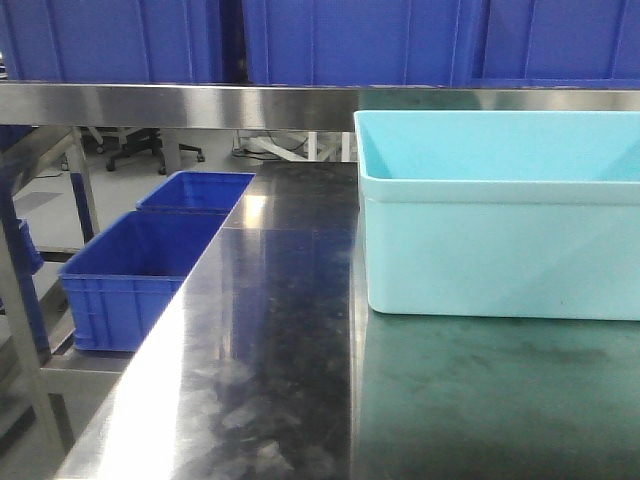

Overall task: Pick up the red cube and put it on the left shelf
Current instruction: 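Reach the right gripper down into the light-blue bin toward the red cube, then lower the open right gripper around the red cube and close it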

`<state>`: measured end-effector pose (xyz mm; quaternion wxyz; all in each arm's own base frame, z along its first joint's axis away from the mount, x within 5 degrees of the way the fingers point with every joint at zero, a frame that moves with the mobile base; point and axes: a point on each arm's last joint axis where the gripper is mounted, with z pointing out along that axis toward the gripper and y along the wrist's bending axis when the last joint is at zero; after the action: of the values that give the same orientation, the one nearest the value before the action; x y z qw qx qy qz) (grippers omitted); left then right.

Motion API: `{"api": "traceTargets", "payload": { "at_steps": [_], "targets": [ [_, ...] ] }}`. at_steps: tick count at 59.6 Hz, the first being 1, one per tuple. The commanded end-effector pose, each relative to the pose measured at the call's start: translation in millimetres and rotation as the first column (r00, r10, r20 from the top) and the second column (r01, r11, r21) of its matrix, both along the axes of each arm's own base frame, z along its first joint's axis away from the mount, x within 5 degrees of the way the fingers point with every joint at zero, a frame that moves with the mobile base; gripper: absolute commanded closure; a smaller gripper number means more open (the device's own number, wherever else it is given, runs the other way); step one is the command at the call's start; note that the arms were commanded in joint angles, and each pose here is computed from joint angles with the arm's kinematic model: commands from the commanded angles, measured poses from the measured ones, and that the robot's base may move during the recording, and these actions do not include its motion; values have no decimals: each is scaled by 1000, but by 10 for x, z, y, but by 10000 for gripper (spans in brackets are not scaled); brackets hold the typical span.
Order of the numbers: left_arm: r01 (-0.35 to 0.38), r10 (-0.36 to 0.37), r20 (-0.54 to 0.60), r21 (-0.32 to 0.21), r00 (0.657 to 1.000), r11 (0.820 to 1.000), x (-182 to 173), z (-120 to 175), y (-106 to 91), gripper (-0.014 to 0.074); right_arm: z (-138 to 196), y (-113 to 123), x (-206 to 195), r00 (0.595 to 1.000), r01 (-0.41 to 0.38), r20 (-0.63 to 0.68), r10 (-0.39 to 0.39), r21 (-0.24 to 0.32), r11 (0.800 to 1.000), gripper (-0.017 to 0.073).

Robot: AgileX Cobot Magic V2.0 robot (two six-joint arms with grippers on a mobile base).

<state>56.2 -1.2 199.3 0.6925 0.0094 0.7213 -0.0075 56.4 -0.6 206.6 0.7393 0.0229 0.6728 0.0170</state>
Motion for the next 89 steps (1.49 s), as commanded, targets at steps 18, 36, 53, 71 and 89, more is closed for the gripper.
{"api": "traceTargets", "payload": {
  "at_steps": [18, 36, 53, 71, 89],
  "targets": [
    [1, -1, 77, -5, 997, 1000, -1, 4, -1, 492, 474, -4, 215, 1000, -6, 4, 5, 77, 997, 511],
    [1, -1, 77, -5, 997, 1000, -1, 4, -1, 492, 1163, -9, 919, 995, -1, -95, 9, 78, 997, 511],
    [1, -1, 77, -5, 997, 1000, -1, 4, -1, 492, 1572, 142, 1690, 947, -49, -313, 78, 100, 994, 511],
    [1, -1, 77, -5, 997, 1000, -1, 4, -1, 492, 1542, 382, 2299, 794, -89, -594, 130, 98, 991, 511],
    [1, -1, 77, -5, 997, 1000, -1, 4, -1, 492, 1387, 416, 2523, 719, -80, -684, 123, 94, 992, 412]
  ]
}}
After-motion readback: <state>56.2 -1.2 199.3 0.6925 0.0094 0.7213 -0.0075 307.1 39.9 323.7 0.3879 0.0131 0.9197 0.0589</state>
